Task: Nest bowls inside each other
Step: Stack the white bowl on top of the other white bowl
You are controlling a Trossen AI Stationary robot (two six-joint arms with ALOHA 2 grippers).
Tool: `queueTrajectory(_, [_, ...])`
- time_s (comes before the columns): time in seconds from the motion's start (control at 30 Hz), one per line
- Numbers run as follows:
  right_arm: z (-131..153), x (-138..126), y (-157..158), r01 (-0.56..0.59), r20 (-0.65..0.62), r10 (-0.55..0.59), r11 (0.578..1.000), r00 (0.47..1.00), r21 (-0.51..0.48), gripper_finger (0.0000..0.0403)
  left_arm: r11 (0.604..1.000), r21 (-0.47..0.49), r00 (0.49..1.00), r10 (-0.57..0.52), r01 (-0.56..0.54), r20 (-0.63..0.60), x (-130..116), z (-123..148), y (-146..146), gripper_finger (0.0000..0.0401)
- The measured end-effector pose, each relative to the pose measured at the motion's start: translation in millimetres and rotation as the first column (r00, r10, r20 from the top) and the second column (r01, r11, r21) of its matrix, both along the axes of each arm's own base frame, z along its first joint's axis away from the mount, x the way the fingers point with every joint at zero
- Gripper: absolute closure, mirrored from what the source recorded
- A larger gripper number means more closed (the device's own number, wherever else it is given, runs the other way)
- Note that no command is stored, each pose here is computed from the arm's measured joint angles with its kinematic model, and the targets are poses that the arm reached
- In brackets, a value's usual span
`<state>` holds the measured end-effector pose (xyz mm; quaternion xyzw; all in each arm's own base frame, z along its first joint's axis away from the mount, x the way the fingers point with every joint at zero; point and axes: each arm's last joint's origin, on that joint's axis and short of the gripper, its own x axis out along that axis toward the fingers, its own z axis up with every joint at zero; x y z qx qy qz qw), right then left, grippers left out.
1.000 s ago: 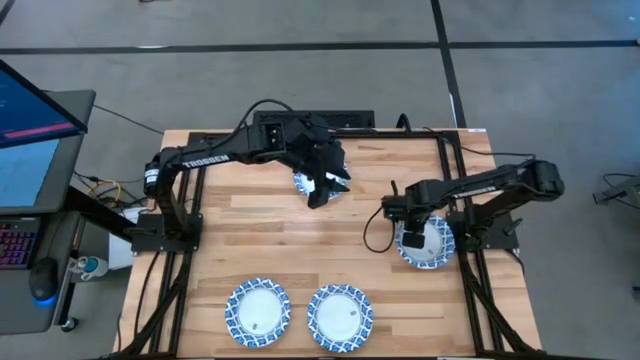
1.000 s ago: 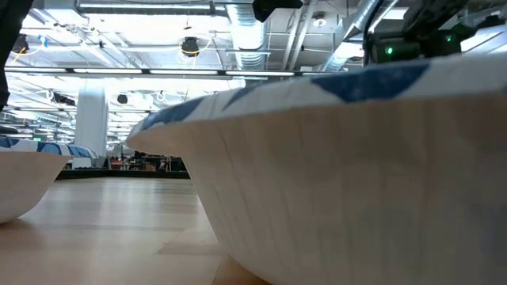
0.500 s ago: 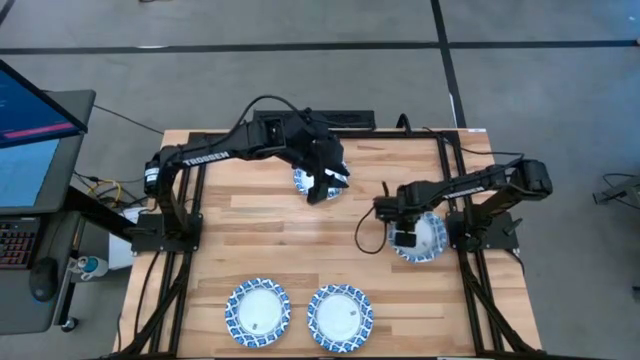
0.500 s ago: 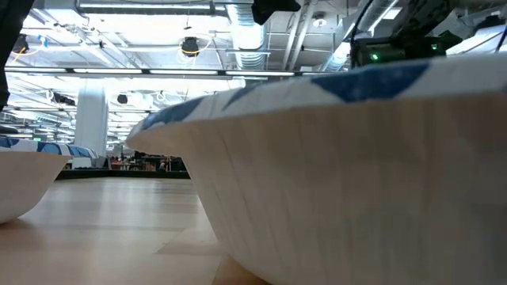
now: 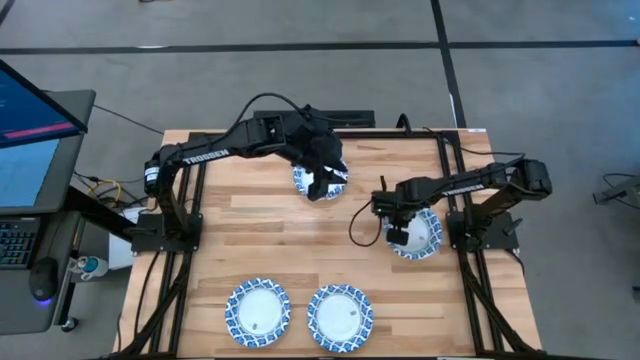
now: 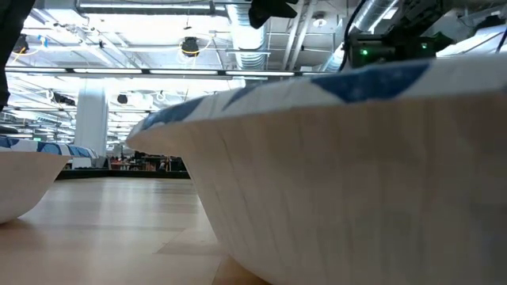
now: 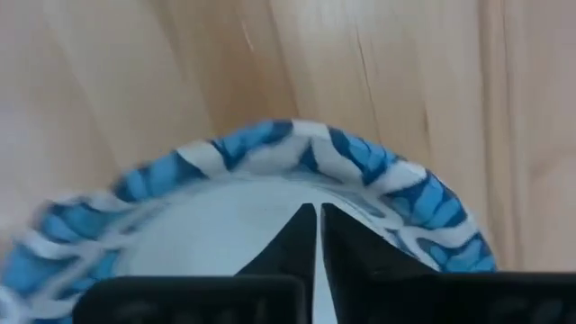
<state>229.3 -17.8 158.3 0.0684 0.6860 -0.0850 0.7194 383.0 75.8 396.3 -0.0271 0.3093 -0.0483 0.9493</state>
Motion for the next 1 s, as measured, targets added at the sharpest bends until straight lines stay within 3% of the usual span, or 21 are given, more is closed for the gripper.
queueTrajectory(0.07, [4.4, 3.8, 1.0, -0.019, 0.018, 0.019, 1.0, 1.0, 0.02, 0.0347, 1.0, -0.001, 1.0, 0.001, -0.001, -0.003, -0.2, -0.3, 0.0, 0.0255])
queueTrajectory(0.23, [23.5, 15.1, 4.6, -0.202, 0.043, 0.202, 0.979, 0.978, -0.014, 0.034, 1.0, -0.014, 1.0, 0.01, -0.01, -0.005, -0.2, -0.2, 0.0, 0.0255])
queueTrajectory(0.4, [40.6, 19.1, -0.4, -0.325, -0.017, 0.325, 0.938, 0.945, -0.118, 0.0339, 1.0, -0.022, 1.0, 0.015, -0.015, -0.012, -0.5, -0.7, -0.1, 0.0255])
queueTrajectory(0.53, [39.3, 16.4, -7.1, -0.421, -0.054, 0.418, 0.9, 0.907, -0.115, 0.0339, 1.0, -0.024, 1.0, 0.016, -0.016, -0.012, -0.5, -0.7, -0.3, 0.0255])
queueTrajectory(0.7, [35.3, 10.9, -19.0, -0.428, -0.09, 0.42, 0.898, 0.903, -0.099, 0.0339, 0.999, -0.038, 0.999, 0.024, -0.025, -0.025, -1.2, -1.5, -0.4, 0.0255])
queueTrajectory(1.0, [35.1, 9.0, -29.4, -0.431, -0.043, 0.43, 0.902, 0.902, -0.023, 0.0338, 0.999, -0.031, 0.999, 0.018, -0.019, -0.032, -1.6, -2.0, -0.5, 0.0255])
